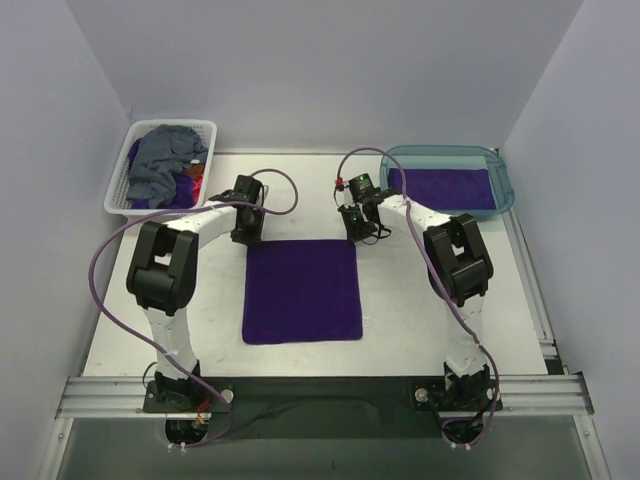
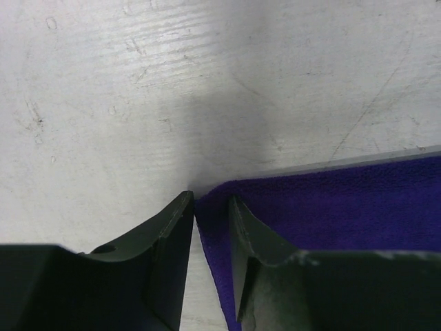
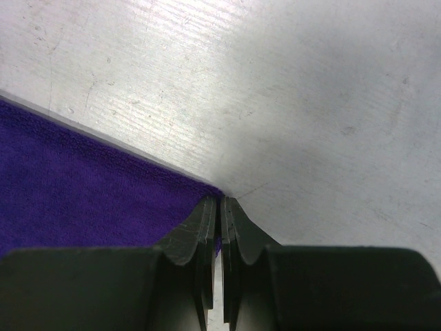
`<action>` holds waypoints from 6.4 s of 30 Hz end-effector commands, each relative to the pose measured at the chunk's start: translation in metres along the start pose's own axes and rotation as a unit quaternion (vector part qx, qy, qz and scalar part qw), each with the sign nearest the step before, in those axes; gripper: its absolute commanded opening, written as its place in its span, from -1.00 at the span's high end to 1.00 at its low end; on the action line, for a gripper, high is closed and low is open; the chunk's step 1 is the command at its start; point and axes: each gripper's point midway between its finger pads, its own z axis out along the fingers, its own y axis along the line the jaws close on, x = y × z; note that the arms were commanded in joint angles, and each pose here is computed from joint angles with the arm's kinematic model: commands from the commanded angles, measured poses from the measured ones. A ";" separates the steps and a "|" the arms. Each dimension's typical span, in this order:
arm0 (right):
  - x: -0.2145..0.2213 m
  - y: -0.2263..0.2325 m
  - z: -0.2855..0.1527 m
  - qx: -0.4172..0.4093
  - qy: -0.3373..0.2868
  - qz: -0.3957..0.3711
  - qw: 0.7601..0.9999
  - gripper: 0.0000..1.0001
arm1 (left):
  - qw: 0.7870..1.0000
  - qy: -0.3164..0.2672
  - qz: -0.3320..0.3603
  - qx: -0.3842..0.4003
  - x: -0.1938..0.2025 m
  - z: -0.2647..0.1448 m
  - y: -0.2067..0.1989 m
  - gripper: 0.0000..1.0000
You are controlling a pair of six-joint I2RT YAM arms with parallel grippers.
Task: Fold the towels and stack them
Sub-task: Fold the towel
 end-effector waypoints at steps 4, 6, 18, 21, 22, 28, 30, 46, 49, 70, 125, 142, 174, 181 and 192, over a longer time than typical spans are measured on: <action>0.051 0.006 0.008 -0.006 0.080 -0.007 0.997 1.00 | 0.997 0.077 0.013 -0.022 0.044 0.026 0.009 0.36; 0.050 0.006 0.008 -0.005 0.079 -0.008 0.997 1.00 | 0.997 0.078 0.015 -0.021 0.044 0.026 0.009 0.50; 0.004 -0.003 -0.015 0.013 0.016 -0.027 0.999 1.00 | 0.999 0.037 0.022 -0.022 0.013 0.010 0.010 1.00; -0.011 -0.013 -0.020 0.026 -0.003 -0.022 0.999 1.00 | 0.999 0.020 0.018 -0.025 -0.002 0.006 0.012 1.00; -0.014 -0.014 -0.022 0.029 -0.007 -0.024 0.999 1.00 | 0.999 0.013 0.016 -0.027 -0.008 0.006 0.013 1.00; -0.044 -0.028 -0.031 0.044 -0.041 -0.025 0.998 1.00 | 0.999 -0.035 0.010 -0.031 -0.051 -0.003 0.016 1.00; -0.050 -0.029 -0.034 0.048 -0.049 -0.027 0.997 1.00 | 0.998 -0.052 0.007 -0.030 -0.066 -0.008 0.015 1.00; -0.061 -0.019 -0.089 0.060 -0.107 -0.040 0.992 1.00 | 0.990 -0.135 -0.030 -0.031 -0.076 -0.069 0.028 1.00; -0.047 -0.007 -0.095 0.055 -0.103 -0.048 0.992 1.00 | 0.990 -0.137 -0.042 -0.016 -0.061 -0.078 0.025 1.00; 0.047 0.019 -0.113 0.061 -0.072 -0.026 0.995 1.00 | 0.979 -0.108 -0.145 0.090 0.066 -0.124 -0.004 1.00; 0.101 0.051 -0.116 -0.013 -0.002 0.046 0.999 1.00 | 0.984 -0.048 -0.152 0.076 0.106 -0.126 -0.001 1.00; 0.129 0.057 -0.096 -0.021 0.054 0.034 0.998 0.61 | 0.980 0.014 -0.170 0.099 0.139 -0.113 -0.014 0.19; 0.153 0.095 -0.096 -0.062 0.075 0.061 0.993 0.52 | 0.972 0.077 -0.182 0.124 0.182 -0.113 -0.063 -0.15; 0.167 0.089 -0.100 -0.054 0.074 0.066 0.994 0.53 | 0.970 0.080 -0.189 0.129 0.198 -0.116 -0.060 -0.19; 0.074 0.103 -0.139 -0.101 -0.092 0.090 0.987 0.30 | 0.967 -0.083 -0.196 0.139 0.101 -0.166 -0.052 -0.49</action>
